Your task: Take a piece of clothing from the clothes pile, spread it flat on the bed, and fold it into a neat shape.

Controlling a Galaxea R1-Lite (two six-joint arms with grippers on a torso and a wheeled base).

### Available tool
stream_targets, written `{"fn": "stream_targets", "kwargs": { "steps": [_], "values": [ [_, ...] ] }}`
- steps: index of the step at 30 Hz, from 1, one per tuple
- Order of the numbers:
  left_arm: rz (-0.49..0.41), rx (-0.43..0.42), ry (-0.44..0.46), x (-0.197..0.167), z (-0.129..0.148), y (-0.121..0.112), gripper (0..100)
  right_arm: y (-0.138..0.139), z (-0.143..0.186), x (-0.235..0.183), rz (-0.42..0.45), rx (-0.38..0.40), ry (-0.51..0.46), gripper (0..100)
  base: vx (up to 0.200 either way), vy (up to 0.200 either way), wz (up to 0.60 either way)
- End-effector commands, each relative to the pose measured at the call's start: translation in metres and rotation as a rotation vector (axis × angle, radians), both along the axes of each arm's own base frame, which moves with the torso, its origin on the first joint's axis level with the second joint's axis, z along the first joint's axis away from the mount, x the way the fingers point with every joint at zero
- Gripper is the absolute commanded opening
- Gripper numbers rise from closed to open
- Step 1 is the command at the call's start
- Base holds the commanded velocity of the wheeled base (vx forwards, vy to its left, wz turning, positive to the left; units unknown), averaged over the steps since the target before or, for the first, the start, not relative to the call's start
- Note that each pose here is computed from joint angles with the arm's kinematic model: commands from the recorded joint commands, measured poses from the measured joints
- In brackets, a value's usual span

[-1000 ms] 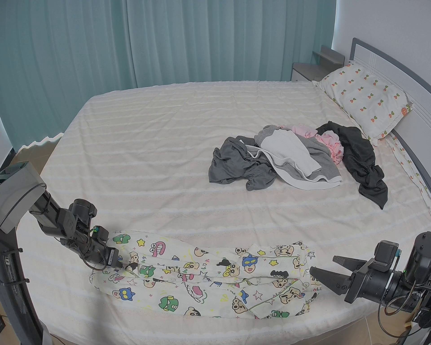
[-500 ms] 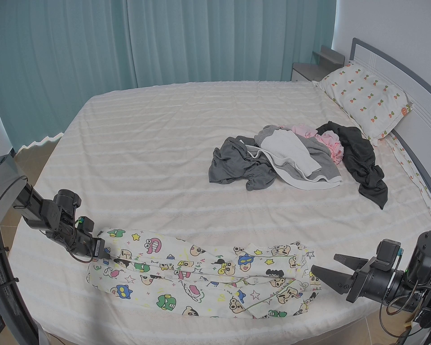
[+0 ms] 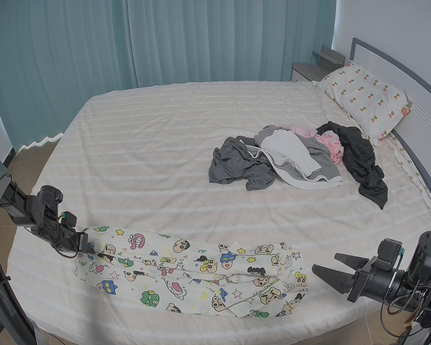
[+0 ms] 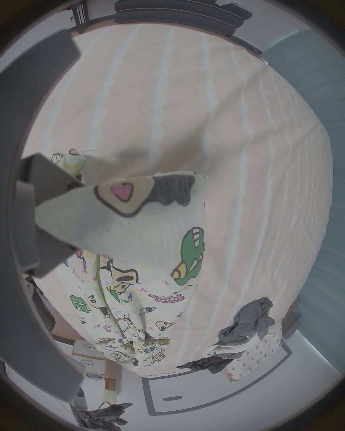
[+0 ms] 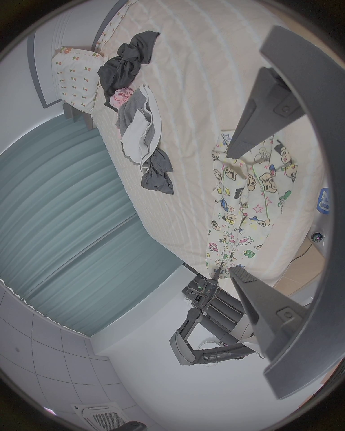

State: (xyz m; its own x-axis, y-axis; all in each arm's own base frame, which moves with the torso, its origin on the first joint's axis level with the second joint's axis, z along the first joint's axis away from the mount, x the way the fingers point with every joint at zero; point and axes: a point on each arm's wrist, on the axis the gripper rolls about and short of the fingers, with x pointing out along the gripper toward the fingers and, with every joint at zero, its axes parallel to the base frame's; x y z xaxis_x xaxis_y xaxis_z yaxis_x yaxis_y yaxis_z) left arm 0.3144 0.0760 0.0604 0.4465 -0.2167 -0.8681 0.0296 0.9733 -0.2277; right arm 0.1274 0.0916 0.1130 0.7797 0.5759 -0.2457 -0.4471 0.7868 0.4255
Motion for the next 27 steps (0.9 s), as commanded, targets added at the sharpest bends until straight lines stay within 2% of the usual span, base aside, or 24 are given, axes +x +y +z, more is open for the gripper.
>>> {"fn": "stream_targets", "kwargs": {
  "steps": [1, 6, 10, 17, 21, 25, 27],
  "values": [
    [0.023, 0.017, -0.026, -0.005, 0.011, 0.013, 0, 0.000, 0.000, 0.000, 0.001, 0.000, 0.000, 100, 0.000, 0.000, 0.00],
    [0.073, 0.031, -0.037, -0.014, 0.017, 0.040, 0, 0.000, 0.000, 0.000, 0.001, 0.000, 0.000, 100, 0.000, 0.000, 0.00],
    [0.149, 0.031, -0.050, -0.020, 0.024, 0.066, 0, 0.000, 0.000, 0.000, -0.001, 0.001, -0.001, 100, 0.000, 0.000, 0.00],
    [0.262, -0.027, -0.091, -0.033, 0.041, 0.112, 0, 0.000, 0.000, 0.000, -0.001, 0.001, -0.001, 100, 0.000, 0.000, 0.00],
    [0.312, -0.063, -0.140, -0.038, 0.059, 0.135, 0, 0.000, 0.000, 0.000, -0.001, 0.002, -0.002, 100, 0.000, 0.000, 0.00],
    [0.322, -0.088, -0.115, -0.043, 0.072, 0.135, 0, 0.000, 0.000, 0.000, -0.001, 0.002, -0.002, 100, 0.000, 0.000, 0.00],
    [0.303, -0.093, -0.100, -0.045, 0.079, 0.125, 0, 0.000, 0.000, 0.000, -0.001, 0.002, -0.002, 100, 0.000, 0.000, 0.00]
  ]
}}
